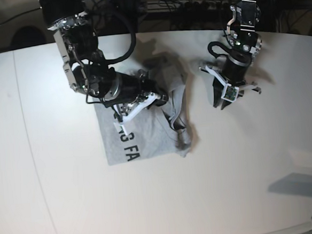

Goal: Fold the T-shirt properly
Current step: 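Lower the left gripper onto the shirt's fold edge and grasp it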

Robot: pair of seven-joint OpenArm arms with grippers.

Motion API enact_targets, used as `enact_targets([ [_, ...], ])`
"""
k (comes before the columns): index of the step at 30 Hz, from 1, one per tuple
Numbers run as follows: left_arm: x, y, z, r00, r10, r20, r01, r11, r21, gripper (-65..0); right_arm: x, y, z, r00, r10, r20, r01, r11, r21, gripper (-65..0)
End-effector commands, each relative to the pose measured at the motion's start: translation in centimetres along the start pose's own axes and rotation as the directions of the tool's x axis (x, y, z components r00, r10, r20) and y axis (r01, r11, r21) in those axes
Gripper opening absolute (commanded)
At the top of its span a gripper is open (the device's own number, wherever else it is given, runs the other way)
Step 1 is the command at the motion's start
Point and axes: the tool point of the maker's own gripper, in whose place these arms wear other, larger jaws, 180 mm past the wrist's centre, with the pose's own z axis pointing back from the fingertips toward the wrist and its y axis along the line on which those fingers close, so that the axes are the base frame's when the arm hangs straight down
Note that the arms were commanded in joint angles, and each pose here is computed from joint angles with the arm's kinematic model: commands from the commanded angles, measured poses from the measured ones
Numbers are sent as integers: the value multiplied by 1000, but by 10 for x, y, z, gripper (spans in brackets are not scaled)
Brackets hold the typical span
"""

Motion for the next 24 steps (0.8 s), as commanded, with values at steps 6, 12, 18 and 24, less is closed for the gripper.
enact_targets([
  [6,2,-23,-6,999,-33,-23,31,997,-75,-541,18,22,3,998,57,34,-58,997,48,-650],
  [12,-1,-23,-4,999,-35,-29,33,996,-78,-541,19,39,17,988,150,30,-152,986,70,-649],
  [18,-5,-26,-3,999,-31,-40,28,996,-83,-541,48,-12,49,976,208,71,-202,976,-76,-649],
  [24,-1,-46,-6,999,-37,-27,33,991,-130,-541,58,-68,78,985,73,155,-45,984,-175,-649],
])
